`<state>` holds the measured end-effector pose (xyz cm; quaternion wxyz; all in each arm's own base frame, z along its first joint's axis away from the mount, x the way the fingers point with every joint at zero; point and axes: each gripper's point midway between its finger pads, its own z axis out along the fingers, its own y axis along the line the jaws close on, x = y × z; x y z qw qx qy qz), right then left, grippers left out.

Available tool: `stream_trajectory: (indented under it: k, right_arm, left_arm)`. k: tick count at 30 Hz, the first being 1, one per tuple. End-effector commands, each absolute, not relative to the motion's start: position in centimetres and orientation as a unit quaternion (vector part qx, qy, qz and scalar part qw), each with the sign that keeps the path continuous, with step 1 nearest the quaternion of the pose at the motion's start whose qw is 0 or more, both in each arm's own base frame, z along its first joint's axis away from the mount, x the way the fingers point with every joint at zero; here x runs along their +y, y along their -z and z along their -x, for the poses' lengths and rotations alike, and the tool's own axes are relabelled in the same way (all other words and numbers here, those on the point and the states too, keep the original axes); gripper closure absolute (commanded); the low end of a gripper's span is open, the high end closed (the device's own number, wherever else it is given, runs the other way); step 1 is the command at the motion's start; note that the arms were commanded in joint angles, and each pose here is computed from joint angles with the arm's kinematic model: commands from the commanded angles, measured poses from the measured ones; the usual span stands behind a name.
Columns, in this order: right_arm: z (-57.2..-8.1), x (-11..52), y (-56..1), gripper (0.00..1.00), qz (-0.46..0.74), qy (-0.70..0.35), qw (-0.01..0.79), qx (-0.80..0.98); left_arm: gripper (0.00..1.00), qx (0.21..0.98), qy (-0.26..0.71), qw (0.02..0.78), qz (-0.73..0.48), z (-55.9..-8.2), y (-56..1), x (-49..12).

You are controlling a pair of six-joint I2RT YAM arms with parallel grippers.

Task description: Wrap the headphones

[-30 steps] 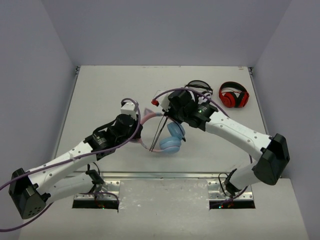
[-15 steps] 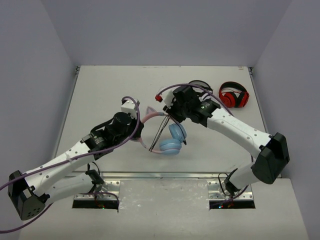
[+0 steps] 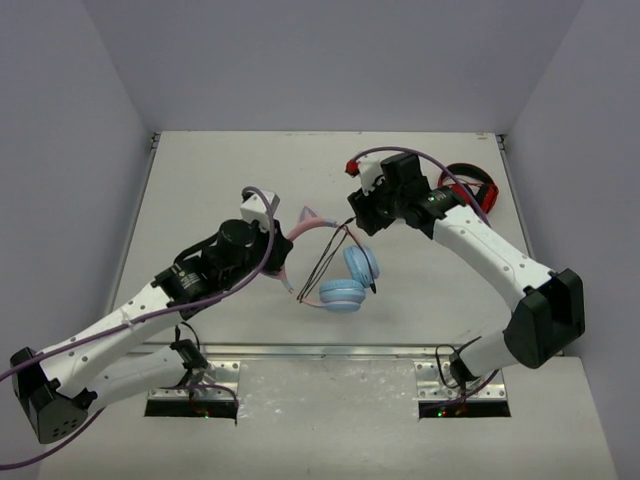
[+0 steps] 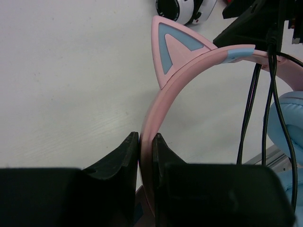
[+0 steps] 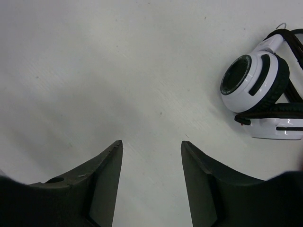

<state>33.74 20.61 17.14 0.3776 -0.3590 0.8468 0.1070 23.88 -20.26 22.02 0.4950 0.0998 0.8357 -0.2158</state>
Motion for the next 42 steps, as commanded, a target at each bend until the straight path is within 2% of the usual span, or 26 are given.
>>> stream_trajectory:
  k: [1,5,6,7,8,9,10,12,14,20,24,29,36,42]
  right_arm:
    - [-33.5,21.3,-18.7,0.46,0.335,-0.146,0.394,0.843]
    - [-33.8,19.4,-17.4,0.45,0.274,-0.149,0.373,0.874]
    - [-34.4,17.8,-17.1,0.41,0.241,-0.140,0.371,0.886]
    - [-34.8,16.4,-16.9,0.29,0.208,-0.123,0.371,0.897]
    - [-35.0,15.3,-16.8,0.28,0.157,-0.123,0.367,0.908]
    - [-35.4,12.7,-16.8,0.09,0.108,-0.107,0.366,0.918]
    - [-35.4,11.4,-16.9,0.01,0.072,-0.099,0.366,0.922]
    - [-35.2,8.2,-17.1,0.01,-0.021,-0.082,0.365,0.927]
    - [-33.9,6.0,-17.4,0.01,-0.062,-0.051,0.363,0.928]
    - [-30.5,1.6,-21.2,0.01,-0.125,0.031,0.404,0.906]
    - [-27.2,2.1,-24.7,0.01,-0.112,-0.010,0.452,0.885]
    - [-23.4,3.5,-28.1,0.01,-0.069,-0.074,0.510,0.854]
    - [-21.1,4.8,-27.0,0.01,-0.009,-0.100,0.493,0.864]
    - [-19.6,4.6,-24.6,0.01,-0.007,-0.100,0.480,0.872]
  left_arm:
    - [1.00,0.774,0.285,0.560,-0.081,-24.5,-29.3,-21.8]
    - [1.00,0.775,0.272,0.564,-0.084,-25.0,-30.0,-21.7]
    - [1.00,0.775,0.265,0.567,-0.090,-25.1,-30.3,-21.6]
    - [1.00,0.775,0.261,0.568,-0.092,-25.3,-30.5,-21.6]
    - [0.99,0.776,0.257,0.567,-0.095,-25.7,-30.9,-21.8]
    - [1.00,0.780,0.250,0.565,-0.102,-26.1,-30.8,-22.0]
    - [1.00,0.776,0.255,0.567,-0.103,-26.1,-31.4,-22.0]
    - [1.00,0.770,0.276,0.562,-0.121,-26.3,-32.0,-23.0]
    - [1.00,0.766,0.288,0.558,-0.138,-26.7,-32.1,-23.9]
    - [1.00,0.773,0.296,0.519,-0.214,-29.0,-29.5,-26.1]
    - [1.00,0.756,0.305,0.515,-0.265,-30.5,-29.1,-28.0]
    - [1.00,0.746,0.317,0.474,-0.343,-32.9,-26.0,-31.8]
    - [1.00,0.737,0.354,0.405,-0.410,-34.7,-20.9,-36.1]
    - [1.00,0.733,0.364,0.358,-0.449,-35.5,-16.2,-39.3]
